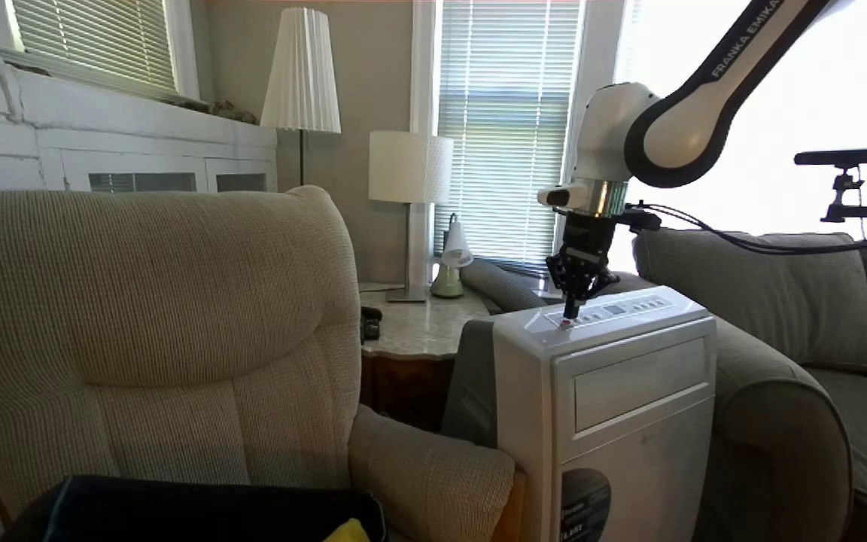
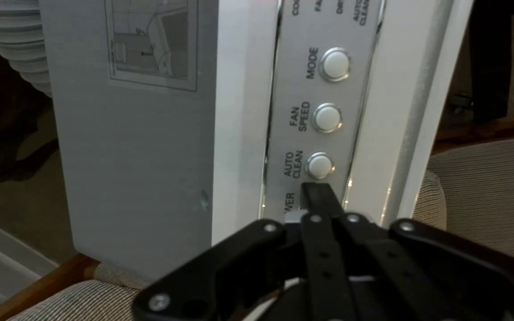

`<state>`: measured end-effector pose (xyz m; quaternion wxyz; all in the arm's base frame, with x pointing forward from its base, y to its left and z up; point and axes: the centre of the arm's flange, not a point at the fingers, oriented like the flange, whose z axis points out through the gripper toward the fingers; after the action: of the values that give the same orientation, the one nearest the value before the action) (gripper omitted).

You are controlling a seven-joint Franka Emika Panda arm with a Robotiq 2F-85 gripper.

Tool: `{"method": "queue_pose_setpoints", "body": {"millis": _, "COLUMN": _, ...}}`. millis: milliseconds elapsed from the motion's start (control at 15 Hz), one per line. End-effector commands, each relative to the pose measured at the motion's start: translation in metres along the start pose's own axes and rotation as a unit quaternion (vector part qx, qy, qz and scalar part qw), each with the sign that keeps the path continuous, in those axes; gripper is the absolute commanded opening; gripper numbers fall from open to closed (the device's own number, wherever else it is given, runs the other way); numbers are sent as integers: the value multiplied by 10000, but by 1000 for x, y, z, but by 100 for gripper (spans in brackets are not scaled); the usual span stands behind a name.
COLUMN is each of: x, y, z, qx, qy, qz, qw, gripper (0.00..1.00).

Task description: Press the button on the heater

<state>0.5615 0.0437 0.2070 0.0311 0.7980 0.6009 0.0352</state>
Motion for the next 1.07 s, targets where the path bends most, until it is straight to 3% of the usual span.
{"method": "queue_pose_setpoints", "body": {"millis": 0, "x": 6, "y": 3, "z": 11, "qx": -60, "qy": -80, "qz": 8, "qw": 9999, "gripper": 0}}
{"method": "queue_pose_setpoints", "body": {"millis": 533, "x": 10, "y": -3, "z": 21, "qx": 13, "qy": -184, "qz": -107, "qw": 9998, "gripper": 0}}
{"method": "queue_pose_setpoints", "body": {"millis": 800, "x": 6, "y": 3, "z": -20, "qx": 164, "qy": 137, "qz": -41, "qw": 9998, "gripper": 0}}
{"method": "queue_pose_setpoints", "body": {"millis": 867, "x": 6, "y": 2, "z": -35, "qx": 289, "qy": 136, "qz": -39, "qw": 9995, "gripper": 26}}
{"method": "queue_pose_setpoints", "body": {"millis": 1000, "x": 4, "y": -2, "z": -59, "qx": 506, "qy": 41, "qz": 112, "qw": 9986, "gripper": 33}}
